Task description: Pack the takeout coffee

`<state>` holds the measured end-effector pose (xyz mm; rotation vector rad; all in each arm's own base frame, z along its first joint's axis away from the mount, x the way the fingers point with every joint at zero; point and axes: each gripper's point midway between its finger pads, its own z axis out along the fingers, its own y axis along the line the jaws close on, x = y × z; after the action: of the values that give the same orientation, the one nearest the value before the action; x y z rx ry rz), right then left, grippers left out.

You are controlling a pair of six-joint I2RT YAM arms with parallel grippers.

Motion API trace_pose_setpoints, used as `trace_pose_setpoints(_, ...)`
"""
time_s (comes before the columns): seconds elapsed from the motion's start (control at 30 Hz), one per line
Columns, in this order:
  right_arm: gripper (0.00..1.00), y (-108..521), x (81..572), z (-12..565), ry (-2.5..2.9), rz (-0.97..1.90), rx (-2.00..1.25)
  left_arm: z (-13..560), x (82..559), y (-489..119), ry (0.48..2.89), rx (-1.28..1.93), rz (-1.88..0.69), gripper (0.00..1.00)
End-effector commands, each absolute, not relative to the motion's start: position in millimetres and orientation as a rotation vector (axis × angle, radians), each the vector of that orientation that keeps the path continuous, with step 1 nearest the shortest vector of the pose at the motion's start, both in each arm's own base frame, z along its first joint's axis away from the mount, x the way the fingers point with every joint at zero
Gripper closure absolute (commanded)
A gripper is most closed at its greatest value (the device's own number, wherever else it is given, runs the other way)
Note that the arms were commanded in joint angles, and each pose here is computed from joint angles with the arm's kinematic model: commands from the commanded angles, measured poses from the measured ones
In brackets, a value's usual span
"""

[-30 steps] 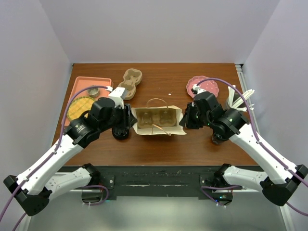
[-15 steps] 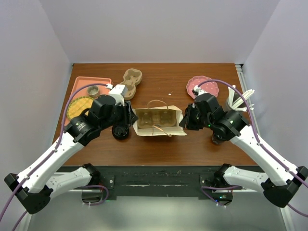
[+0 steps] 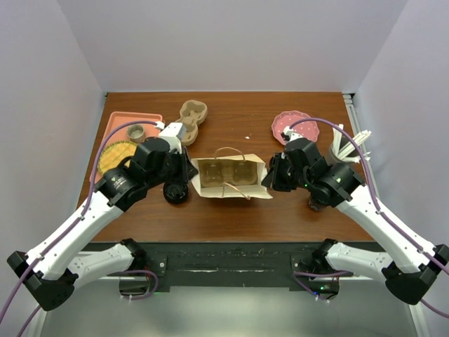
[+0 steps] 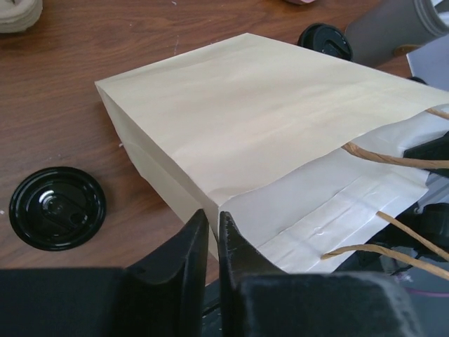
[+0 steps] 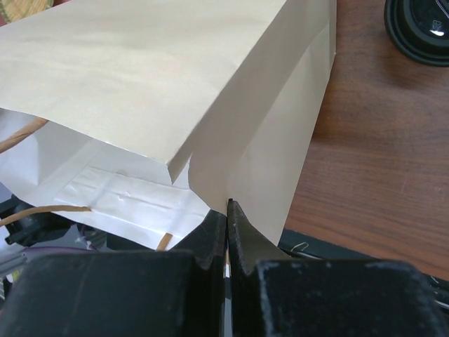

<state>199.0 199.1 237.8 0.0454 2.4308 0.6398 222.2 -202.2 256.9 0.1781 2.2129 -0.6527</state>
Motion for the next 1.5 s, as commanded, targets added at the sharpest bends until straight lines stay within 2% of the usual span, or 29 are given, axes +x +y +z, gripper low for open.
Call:
trace_pose_setpoints(0.0,0.90,206,201,246,2.400,0.692,0.048,279,226,-207,2.154,0.189,-0.683,1.00)
trace_pose_setpoints(0.07,0.82,207,203,262,2.358,0.709,0.020,277,224,-208,2.148,0.214,-0.689,1.00)
trace_pose_setpoints(0.1,0.72,207,205,270,2.333,0.716,0.014,278,224,-208,2.138,0.243,-0.686,1.00)
trace_pose_setpoints(0.23,0.61,207,212,321,2.208,0.740,-0.044,267,219,-208,2.137,0.316,-0.680,1.00)
trace_pose_setpoints(0.3,0.51,203,218,332,2.184,0.708,-0.021,265,217,-206,2.131,0.345,-0.670,1.00)
trace_pose_setpoints(0.43,0.47,199,237,354,2.132,0.633,0.012,262,212,-203,2.111,0.369,-0.673,1.00)
trace_pose_setpoints(0.53,0.46,173,264,357,2.117,0.382,0.084,268,208,-201,2.068,0.389,-0.687,1.00)
trace_pose_setpoints(0.63,0.44,144,294,346,2.135,0.125,0.114,267,204,-199,2.063,0.415,-0.691,1.00)
trace_pose_setpoints(0.73,0.41,125,320,313,2.240,0.028,0.122,264,200,-201,2.074,0.447,-0.704,1.00)
trace_pose_setpoints(0.93,0.31,114,338,249,2.426,-0.025,0.091,267,195,-205,2.061,0.467,-0.741,1.00)
trace_pose_setpoints(1.07,0.21,118,340,204,2.558,-0.016,-0.008,258,189,-204,2.077,0.500,-0.743,1.00)
trace_pose_setpoints(1.47,0.21,109,345,144,2.756,-0.054,-0.214,252,182,-197,2.065,0.594,-0.703,1.00)
